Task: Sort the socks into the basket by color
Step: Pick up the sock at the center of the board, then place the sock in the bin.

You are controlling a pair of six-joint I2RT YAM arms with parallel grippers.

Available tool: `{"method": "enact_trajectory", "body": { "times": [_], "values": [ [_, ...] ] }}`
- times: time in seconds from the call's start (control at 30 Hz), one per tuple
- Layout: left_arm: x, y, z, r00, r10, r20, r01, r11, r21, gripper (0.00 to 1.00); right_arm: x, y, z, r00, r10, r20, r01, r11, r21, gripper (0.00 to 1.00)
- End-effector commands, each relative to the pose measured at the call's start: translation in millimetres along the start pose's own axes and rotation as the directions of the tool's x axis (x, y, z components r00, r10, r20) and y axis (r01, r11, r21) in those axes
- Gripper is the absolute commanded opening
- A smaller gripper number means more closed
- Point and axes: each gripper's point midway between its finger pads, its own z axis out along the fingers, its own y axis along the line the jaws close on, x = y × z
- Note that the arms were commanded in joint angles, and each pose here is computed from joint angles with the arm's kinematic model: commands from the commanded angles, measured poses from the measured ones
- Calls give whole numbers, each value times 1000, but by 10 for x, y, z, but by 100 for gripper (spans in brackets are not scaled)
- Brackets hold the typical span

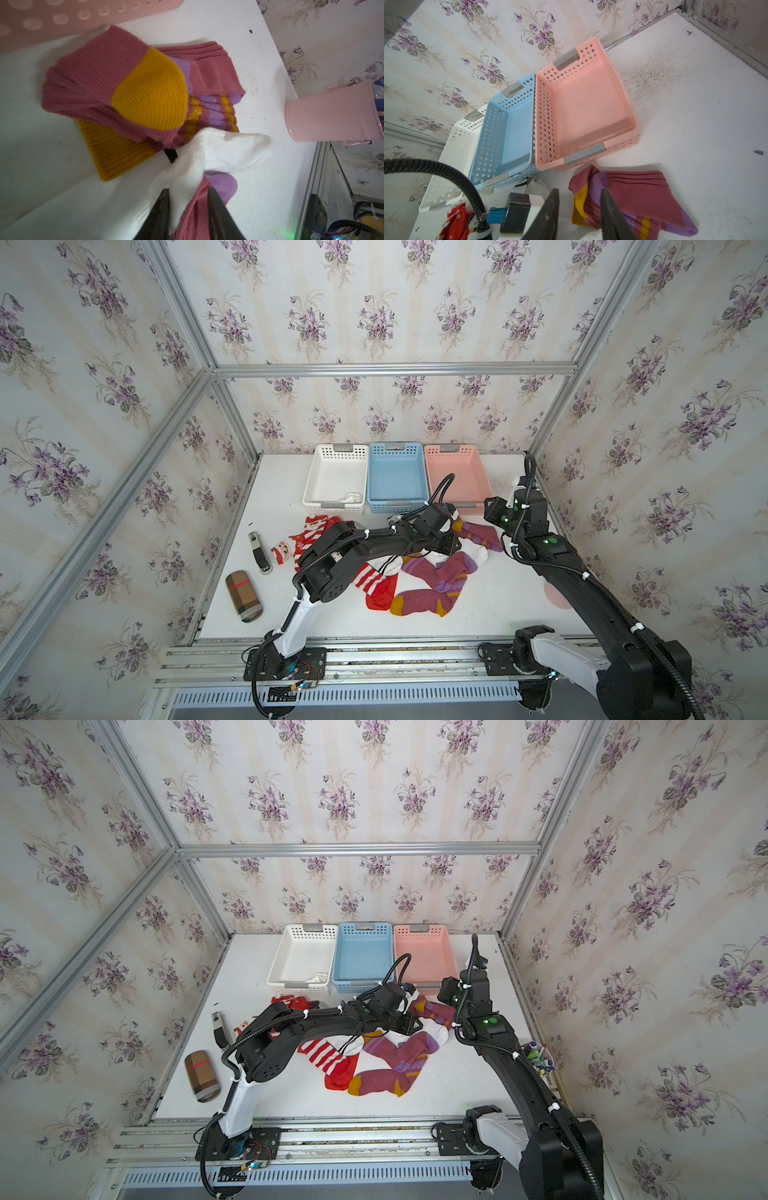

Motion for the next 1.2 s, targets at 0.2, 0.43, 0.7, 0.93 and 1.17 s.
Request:
{"method": "enact_trajectory", "body": {
  "times": [0.2, 0.43, 0.7, 0.93, 1.17],
  "values": [
    [-84, -128, -69, 999, 24, 22, -25, 999, 42, 10, 2, -64, -6, 1000, 16, 19, -17, 1000, 23, 36],
    [-127, -220, -218, 998, 64, 24, -65, 997, 49, 4, 6, -84, -27, 999, 20, 32, -20, 1000, 17, 39],
    [-329, -495, -744, 989, 127, 77, -132, 989, 65, 3, 77, -182, 11, 999, 13, 35, -14, 999, 44, 42],
    [-552, -556, -1153, 978, 173, 119, -175, 985, 2, 4, 163, -196, 50, 1000, 17, 20, -18, 999, 32, 42],
    [-871, -294, -1565, 968, 148, 204, -134, 988, -81, 3, 263, -158, 28, 1000, 11, 4, -11, 1000, -18, 43]
  ]
}}
